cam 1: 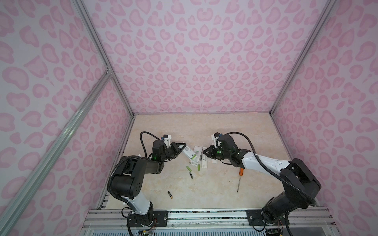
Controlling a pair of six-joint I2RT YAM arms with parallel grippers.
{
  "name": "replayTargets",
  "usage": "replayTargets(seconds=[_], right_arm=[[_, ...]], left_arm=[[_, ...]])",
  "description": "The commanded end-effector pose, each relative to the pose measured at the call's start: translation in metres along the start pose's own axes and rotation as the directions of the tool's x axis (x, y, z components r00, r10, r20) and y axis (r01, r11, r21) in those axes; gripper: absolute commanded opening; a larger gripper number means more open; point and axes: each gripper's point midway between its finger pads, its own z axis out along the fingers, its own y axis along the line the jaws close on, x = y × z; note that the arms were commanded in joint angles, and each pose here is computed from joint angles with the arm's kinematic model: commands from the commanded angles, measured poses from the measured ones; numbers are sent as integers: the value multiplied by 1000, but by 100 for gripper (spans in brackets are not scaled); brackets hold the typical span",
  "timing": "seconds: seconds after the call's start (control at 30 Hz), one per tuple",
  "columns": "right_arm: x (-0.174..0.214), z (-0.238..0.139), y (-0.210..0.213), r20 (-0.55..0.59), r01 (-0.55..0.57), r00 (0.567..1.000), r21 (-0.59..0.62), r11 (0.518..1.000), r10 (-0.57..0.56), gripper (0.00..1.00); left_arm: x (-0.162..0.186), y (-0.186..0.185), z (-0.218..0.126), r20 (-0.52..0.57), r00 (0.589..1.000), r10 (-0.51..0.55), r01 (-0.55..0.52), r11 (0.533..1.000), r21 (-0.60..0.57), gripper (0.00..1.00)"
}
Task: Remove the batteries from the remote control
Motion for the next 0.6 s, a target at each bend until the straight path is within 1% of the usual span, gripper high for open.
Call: replayTargets(seconds=[0.0, 0.17, 0.27, 0.37, 0.4, 0.5, 0.57], right_arm=[[48, -15, -71, -202, 152, 975, 321, 935, -89, 0], [70, -17, -92, -291, 258, 947, 443, 859, -135, 0], [79, -13, -100, -335, 307, 930, 489, 817, -149, 0], [87, -8, -105, -371, 342, 915, 511, 789, -156, 1], [88, -7, -105, -376, 350, 913, 516, 782, -160, 3], [90, -5, -105, -394, 374, 903, 526, 764, -171, 14], [87, -6, -102, -390, 383, 902, 528, 758, -184, 24]], left_arm=[[-5, -2, -4, -30, 999, 35, -34, 999, 31, 3], [-16, 26, -16, -61, 998, -16, 16, 1000, 1, 2], [-21, 42, -25, -65, 997, -42, 40, 999, -20, 2], [-22, 58, -31, -74, 995, -63, 59, 997, -58, 2], [-22, 64, -32, -76, 995, -68, 62, 995, -74, 2], [-19, 80, -33, -83, 994, -73, 61, 989, -132, 2], [-17, 89, -35, -83, 995, -63, 47, 983, -176, 3]])
